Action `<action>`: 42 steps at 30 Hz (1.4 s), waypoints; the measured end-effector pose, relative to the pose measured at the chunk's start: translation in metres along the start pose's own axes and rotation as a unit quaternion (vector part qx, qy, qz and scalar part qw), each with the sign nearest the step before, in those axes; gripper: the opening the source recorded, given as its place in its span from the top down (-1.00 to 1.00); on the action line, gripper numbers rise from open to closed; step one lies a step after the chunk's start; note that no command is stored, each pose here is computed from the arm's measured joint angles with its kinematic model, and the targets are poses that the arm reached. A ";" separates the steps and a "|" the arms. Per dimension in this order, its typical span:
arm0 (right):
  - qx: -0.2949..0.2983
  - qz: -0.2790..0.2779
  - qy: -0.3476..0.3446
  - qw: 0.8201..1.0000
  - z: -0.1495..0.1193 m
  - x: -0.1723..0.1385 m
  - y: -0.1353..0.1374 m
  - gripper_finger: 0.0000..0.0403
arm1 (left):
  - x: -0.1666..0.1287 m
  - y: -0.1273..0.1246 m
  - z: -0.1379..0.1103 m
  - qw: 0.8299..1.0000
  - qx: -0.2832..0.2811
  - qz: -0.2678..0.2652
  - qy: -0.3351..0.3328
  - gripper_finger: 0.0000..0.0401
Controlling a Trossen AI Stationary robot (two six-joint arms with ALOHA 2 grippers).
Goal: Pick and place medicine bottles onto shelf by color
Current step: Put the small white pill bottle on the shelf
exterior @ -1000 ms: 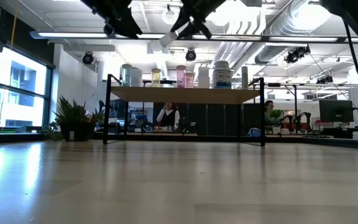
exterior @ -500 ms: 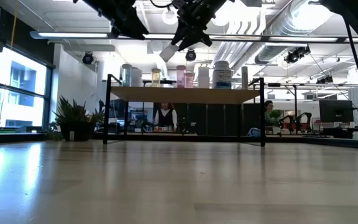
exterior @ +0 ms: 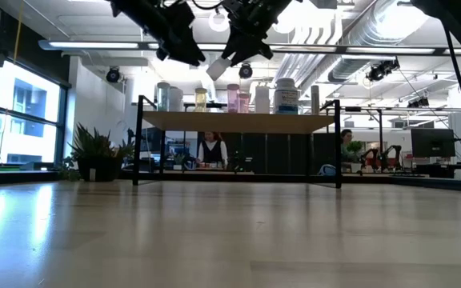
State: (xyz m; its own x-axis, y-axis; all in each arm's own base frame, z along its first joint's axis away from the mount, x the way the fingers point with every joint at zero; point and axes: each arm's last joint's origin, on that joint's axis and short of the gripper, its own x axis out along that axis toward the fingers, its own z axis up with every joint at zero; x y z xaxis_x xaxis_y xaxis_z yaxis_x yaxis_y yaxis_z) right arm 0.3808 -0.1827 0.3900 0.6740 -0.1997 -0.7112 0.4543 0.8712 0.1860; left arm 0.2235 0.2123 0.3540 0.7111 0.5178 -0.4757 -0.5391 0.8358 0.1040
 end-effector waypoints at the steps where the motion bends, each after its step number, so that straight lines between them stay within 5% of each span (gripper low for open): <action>1: 0.000 0.000 0.000 1.000 0.000 0.000 0.000 0.44 | 0.003 0.000 -0.001 1.000 0.000 0.007 0.005 0.03; 36: 0.058 0.018 -0.030 0.998 0.006 0.005 0.008 0.44 | 0.026 -0.006 -0.008 0.999 0.021 0.004 0.031 0.03; 42: 0.060 -0.014 -0.036 0.997 0.006 0.007 0.007 0.44 | 0.020 -0.004 -0.006 0.999 0.021 0.027 0.029 0.03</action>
State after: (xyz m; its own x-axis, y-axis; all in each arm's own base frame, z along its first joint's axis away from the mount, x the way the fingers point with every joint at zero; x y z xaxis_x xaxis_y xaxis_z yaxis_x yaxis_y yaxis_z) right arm 0.3915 -0.1805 0.3903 0.6978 -0.2594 -0.6677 0.5380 0.8052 0.2495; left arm 0.2372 0.2181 0.3384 0.6532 0.5521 -0.5181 -0.5554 0.8145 0.1677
